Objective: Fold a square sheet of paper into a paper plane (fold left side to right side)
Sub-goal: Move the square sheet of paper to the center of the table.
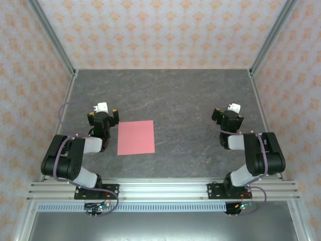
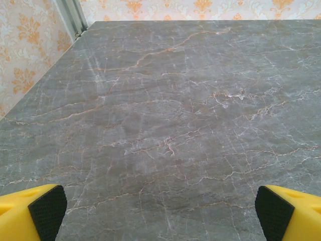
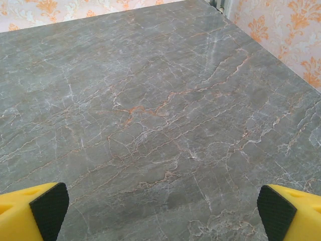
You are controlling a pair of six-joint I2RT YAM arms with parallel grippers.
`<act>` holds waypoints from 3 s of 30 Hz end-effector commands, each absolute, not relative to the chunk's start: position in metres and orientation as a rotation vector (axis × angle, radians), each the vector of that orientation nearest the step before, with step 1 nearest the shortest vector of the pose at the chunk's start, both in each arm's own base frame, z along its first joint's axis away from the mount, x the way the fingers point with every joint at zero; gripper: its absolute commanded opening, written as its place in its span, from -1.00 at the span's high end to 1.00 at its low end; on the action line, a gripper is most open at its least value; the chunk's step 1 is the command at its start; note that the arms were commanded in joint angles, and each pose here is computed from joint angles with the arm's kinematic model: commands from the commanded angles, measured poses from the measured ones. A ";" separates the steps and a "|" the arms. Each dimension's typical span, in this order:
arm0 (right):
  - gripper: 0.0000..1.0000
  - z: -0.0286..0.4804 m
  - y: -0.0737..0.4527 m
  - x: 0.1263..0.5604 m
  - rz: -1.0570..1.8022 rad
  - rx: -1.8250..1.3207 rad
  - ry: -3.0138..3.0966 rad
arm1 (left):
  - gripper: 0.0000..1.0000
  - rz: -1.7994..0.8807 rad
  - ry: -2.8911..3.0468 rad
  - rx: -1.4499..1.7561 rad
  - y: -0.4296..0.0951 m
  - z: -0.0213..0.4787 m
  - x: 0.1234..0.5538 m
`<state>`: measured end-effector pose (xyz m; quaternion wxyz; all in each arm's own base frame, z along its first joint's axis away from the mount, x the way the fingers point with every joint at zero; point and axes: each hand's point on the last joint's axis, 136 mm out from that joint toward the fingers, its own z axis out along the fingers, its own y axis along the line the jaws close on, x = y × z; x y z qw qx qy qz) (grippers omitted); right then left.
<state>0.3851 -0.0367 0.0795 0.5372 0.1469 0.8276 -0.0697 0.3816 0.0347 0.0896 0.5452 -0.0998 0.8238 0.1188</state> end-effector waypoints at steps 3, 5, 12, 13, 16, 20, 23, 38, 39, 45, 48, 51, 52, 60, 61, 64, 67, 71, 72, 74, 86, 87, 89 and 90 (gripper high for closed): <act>-0.99 0.091 -0.035 0.390 -0.149 0.338 1.931 | -0.99 0.276 1.931 -0.247 0.036 0.098 0.387; -0.99 0.090 -0.035 0.390 -0.150 0.338 1.933 | -0.99 0.275 1.930 -0.247 0.036 0.098 0.387; -0.99 0.091 -0.035 0.391 -0.147 0.339 1.932 | -0.99 0.277 1.932 -0.248 0.036 0.098 0.387; -0.99 0.090 -0.035 0.390 -0.147 0.339 1.933 | -0.99 0.276 1.932 -0.248 0.036 0.098 0.387; -0.99 0.091 -0.035 0.390 -0.146 0.338 1.932 | -0.99 0.275 1.931 -0.247 0.036 0.098 0.387; -0.99 0.090 -0.035 0.390 -0.146 0.337 1.932 | -0.99 0.276 1.932 -0.248 0.036 0.098 0.387; -0.99 0.090 -0.035 0.390 -0.146 0.337 1.933 | -0.99 0.275 1.929 -0.247 0.036 0.098 0.387; -0.99 0.148 -0.025 0.358 -0.016 0.449 2.049 | -0.99 0.114 2.082 -0.491 0.024 0.167 0.345; -0.99 0.150 -0.020 0.354 0.017 0.444 2.067 | -0.99 0.113 2.111 -0.485 0.016 0.168 0.340; -0.99 0.159 0.013 0.326 0.192 0.446 2.148 | -0.99 0.036 2.388 -0.188 -0.063 0.147 0.306; -1.00 0.155 0.030 0.316 0.245 0.432 2.162 | -0.90 0.045 2.567 -0.161 -0.076 0.111 0.287; -0.99 0.146 0.043 0.310 0.278 0.411 2.195 | -0.81 0.040 2.675 -0.108 -0.090 0.082 0.280; -0.99 0.144 0.046 0.310 0.280 0.404 2.202 | -0.80 0.060 2.708 -0.100 -0.092 0.073 0.280; -0.99 0.143 0.052 0.307 0.272 0.395 2.222 | -0.78 0.207 2.861 0.056 -0.124 0.037 0.291; -1.00 0.142 0.052 0.307 0.273 0.394 2.225 | -0.78 0.216 2.871 0.071 -0.128 0.034 0.292; -0.99 0.142 0.052 0.306 0.270 0.388 2.230 | -0.79 0.178 2.906 0.092 -0.143 0.025 0.293; -0.99 0.142 0.052 0.306 0.266 0.385 2.231 | -0.79 0.096 2.938 0.088 -0.157 0.016 0.293; -0.99 0.141 0.053 0.305 0.266 0.379 2.236 | -0.79 0.025 2.971 0.083 -0.168 0.008 0.291; -0.99 0.141 0.053 0.305 0.266 0.380 2.235 | -0.79 0.014 2.980 0.084 -0.170 0.006 0.291; -0.99 0.140 0.052 0.305 0.260 0.380 2.238 | -0.79 -0.027 3.006 0.093 -0.176 0.000 0.288; -0.99 0.139 0.053 0.304 0.271 0.383 2.243 | -0.77 -0.252 3.039 0.116 -0.234 -0.008 0.295; -1.00 0.138 0.054 0.304 0.271 0.382 2.246 | -0.77 -0.267 3.037 0.127 -0.242 -0.009 0.296; -1.00 0.138 0.054 0.304 0.275 0.386 2.247 | -0.77 -0.259 3.037 0.160 -0.254 -0.010 0.298; -0.99 0.138 0.054 0.304 0.278 0.387 2.247 | -0.77 -0.251 3.036 0.178 -0.260 -0.010 0.299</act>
